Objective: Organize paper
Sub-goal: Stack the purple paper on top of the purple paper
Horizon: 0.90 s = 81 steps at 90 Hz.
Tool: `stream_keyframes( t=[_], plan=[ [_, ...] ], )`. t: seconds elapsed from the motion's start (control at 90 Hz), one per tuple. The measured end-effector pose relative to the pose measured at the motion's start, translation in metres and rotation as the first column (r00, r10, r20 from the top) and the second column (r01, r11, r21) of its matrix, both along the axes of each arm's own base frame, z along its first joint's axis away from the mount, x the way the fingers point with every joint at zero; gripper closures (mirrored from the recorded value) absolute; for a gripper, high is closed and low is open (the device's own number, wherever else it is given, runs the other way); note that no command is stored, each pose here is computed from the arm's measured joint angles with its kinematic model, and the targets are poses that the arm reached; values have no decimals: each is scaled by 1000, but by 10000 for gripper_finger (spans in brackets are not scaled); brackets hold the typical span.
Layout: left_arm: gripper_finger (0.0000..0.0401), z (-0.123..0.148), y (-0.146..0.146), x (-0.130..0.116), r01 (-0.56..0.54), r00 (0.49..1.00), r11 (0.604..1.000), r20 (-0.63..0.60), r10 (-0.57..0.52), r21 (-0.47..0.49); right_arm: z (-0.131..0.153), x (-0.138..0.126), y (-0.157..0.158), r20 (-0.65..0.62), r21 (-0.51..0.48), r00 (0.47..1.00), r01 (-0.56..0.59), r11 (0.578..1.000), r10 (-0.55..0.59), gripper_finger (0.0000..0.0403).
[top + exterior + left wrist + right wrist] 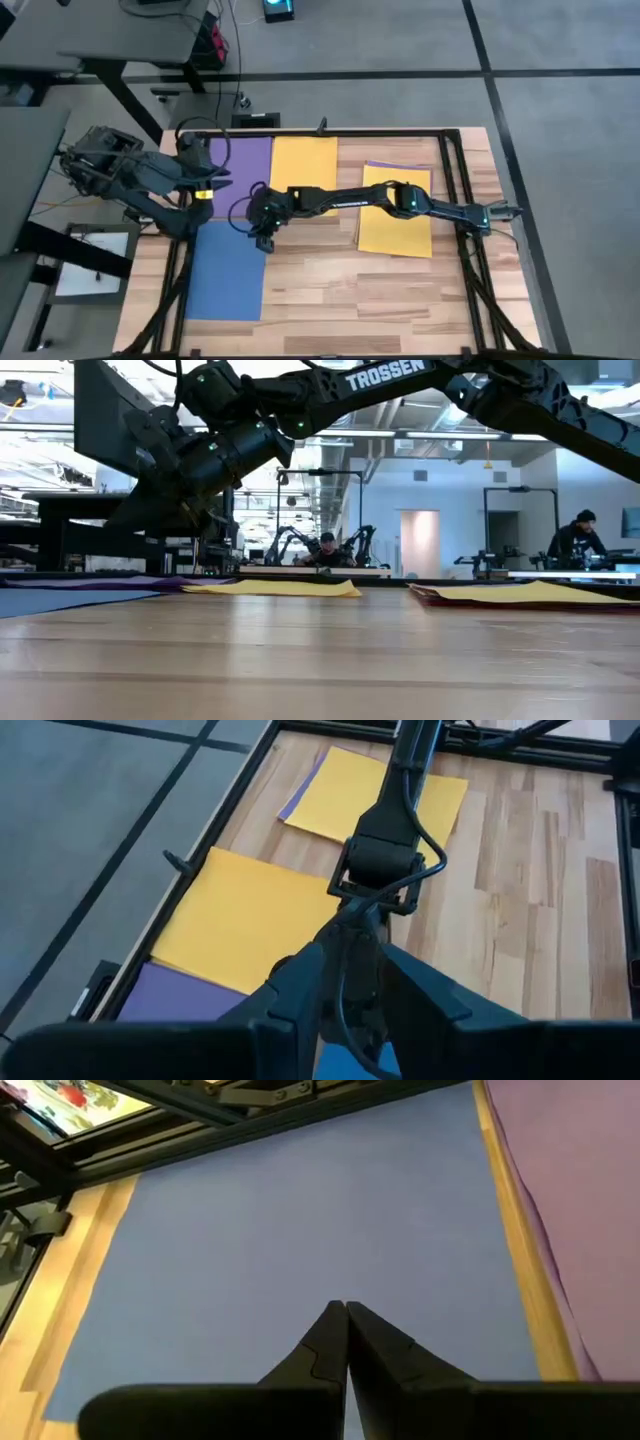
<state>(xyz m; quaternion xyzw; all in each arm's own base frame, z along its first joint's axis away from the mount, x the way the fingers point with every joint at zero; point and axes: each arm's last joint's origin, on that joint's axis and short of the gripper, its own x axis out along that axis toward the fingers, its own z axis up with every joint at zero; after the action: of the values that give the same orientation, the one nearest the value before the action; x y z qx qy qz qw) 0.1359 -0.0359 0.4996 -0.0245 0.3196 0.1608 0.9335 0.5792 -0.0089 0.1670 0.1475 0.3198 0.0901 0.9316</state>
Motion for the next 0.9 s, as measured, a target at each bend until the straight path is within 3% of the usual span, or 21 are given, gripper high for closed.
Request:
stream_keyframes(
  t=[0.711,0.9],
  plan=[
    [319,4,1,-2,33,999,998,24,-34,54,-9,3,0,47,-16,999,5,1000,-4,403],
    [319,4,1,-1,25,999,999,37,-27,48,-34,6,-12,12,-67,997,73,995,-73,403]
  ],
)
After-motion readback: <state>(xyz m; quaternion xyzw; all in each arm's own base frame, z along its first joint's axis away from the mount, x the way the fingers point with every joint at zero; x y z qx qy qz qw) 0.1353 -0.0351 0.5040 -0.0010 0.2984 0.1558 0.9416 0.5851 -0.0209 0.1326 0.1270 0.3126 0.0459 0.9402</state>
